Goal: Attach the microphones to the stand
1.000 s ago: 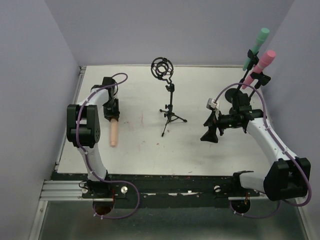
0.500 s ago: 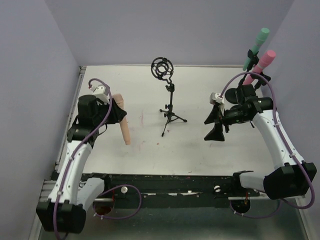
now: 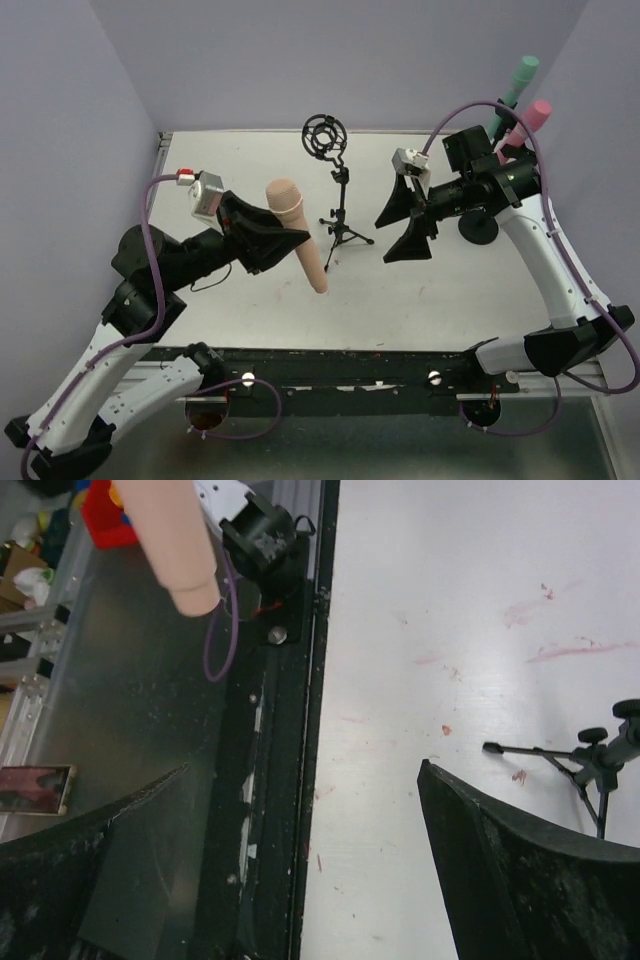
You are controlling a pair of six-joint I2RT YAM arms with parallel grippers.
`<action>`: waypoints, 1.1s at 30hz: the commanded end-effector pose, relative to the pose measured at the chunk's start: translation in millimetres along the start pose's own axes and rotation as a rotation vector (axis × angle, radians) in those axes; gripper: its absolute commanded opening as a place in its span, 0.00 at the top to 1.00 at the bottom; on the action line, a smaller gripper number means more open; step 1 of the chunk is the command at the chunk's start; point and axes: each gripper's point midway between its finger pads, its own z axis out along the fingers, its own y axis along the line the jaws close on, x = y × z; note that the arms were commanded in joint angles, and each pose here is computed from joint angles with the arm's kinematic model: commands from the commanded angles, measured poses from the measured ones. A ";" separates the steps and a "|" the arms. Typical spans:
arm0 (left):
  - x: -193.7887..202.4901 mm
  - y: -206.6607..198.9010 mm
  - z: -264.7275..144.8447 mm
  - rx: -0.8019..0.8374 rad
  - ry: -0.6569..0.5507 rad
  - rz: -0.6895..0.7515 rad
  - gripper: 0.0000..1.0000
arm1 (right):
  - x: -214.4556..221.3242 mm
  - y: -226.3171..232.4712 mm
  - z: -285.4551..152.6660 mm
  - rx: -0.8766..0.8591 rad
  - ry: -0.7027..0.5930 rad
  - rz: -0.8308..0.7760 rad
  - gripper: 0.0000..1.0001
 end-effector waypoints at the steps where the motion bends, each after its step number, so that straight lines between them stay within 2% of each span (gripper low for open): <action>1: -39.6 -24.8 49.6 0.032 -0.107 0.021 1.00 | -31.2 19.5 0.5 -0.128 -0.102 0.059 0.00; 9: -31.4 -30.9 133.6 0.005 -0.083 0.044 1.00 | -47.4 44.4 -7.8 -0.159 -0.157 0.041 0.00; 13: -22.8 -34.0 155.2 0.003 -0.056 0.070 1.00 | -46.8 53.8 -8.7 -0.184 -0.182 0.065 0.00; 18: -21.6 -45.3 164.8 0.045 -0.077 0.057 1.00 | -38.0 45.6 -2.4 -0.180 -0.188 0.134 0.01; 20: -22.1 -45.2 164.8 0.043 -0.085 0.052 1.00 | -39.0 45.2 -3.4 -0.188 -0.201 0.145 0.10; 21: -20.1 -44.3 164.8 0.040 -0.083 0.050 1.00 | -39.8 47.4 -5.1 -0.208 -0.212 0.157 0.22; 22: -17.8 -42.5 164.0 0.034 -0.082 0.048 1.00 | -40.8 48.5 -7.1 -0.222 -0.224 0.161 0.29; 23: -17.8 -42.1 162.7 0.033 -0.086 0.045 1.00 | -41.2 50.3 -9.4 -0.235 -0.234 0.169 0.42; 25: -15.0 -41.5 160.5 0.033 -0.086 0.034 1.00 | -40.6 48.8 -10.7 -0.233 -0.242 0.166 0.59; 28: -10.9 -42.5 157.7 0.044 -0.088 -0.002 0.96 | -37.3 47.0 -10.6 -0.214 -0.242 0.156 0.73; 29: -10.6 -43.3 156.8 0.048 -0.091 -0.017 0.91 | -36.3 47.2 -10.4 -0.211 -0.242 0.149 0.75; 32: -5.3 -48.4 153.8 0.087 -0.101 -0.063 0.44 | -35.2 50.6 -11.2 -0.213 -0.244 0.125 0.79; 33: -4.8 -51.9 152.3 0.115 -0.112 -0.067 0.35 | -35.0 52.5 -11.5 -0.220 -0.245 0.121 0.79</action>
